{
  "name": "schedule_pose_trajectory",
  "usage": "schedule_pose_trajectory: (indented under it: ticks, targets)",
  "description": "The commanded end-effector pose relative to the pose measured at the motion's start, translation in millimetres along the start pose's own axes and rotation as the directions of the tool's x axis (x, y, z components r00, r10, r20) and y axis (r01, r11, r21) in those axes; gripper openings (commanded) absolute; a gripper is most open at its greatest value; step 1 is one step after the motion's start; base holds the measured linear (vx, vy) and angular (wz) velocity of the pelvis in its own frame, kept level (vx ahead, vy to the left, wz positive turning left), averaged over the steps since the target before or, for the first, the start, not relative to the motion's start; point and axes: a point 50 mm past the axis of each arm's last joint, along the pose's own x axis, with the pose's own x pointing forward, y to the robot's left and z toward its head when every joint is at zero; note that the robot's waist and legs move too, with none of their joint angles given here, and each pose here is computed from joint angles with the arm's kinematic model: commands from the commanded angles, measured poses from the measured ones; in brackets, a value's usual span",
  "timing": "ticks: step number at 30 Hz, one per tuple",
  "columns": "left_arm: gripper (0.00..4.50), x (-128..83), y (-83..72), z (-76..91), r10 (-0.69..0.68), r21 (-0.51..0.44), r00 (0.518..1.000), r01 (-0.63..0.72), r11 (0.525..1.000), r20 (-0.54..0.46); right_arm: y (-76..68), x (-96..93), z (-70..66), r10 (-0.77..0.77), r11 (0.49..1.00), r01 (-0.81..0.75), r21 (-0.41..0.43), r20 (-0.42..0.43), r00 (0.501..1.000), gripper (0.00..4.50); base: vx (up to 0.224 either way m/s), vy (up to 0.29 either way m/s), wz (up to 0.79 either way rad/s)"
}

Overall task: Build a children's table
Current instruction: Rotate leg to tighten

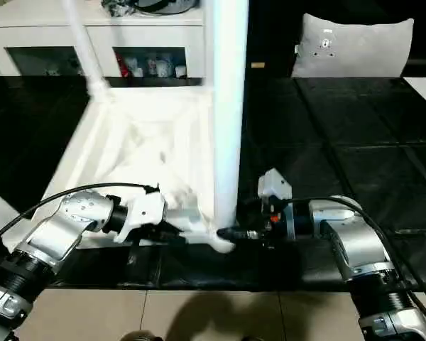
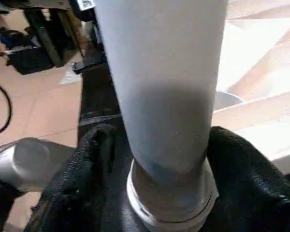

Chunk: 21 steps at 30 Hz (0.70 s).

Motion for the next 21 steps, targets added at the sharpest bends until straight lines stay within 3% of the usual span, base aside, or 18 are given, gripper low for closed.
schedule_pose_trajectory:
  ticks: [1,9,15,21]
  targets:
    - [0.00,2,1.2,15.5,-0.057,0.100,0.998,0.056,0.993,0.003,1.0,-0.3,5.2,0.034,0.999,-0.034,-0.021,0.001,0.999,2.78,0.000,0.000,0.00]
    - [0.00,3,-0.1,14.2,-0.070,0.107,0.998,0.070,0.992,0.002,3.2,0.8,5.0,0.062,0.998,-0.062,-0.022,-0.007,0.998,2.07,0.000,0.000,0.00]
    - [0.00,4,-1.5,12.5,-0.057,0.082,0.998,0.055,0.995,0.022,11.3,8.4,3.0,0.092,0.996,-0.092,0.000,0.015,0.996,1.95,0.000,0.000,0.00]
    - [0.00,9,1.3,18.0,0.021,0.009,0.997,-0.022,1.000,0.074,6.4,21.2,-2.6,-0.040,0.999,0.040,0.025,0.018,0.999,1.93,0.000,0.000,0.00]
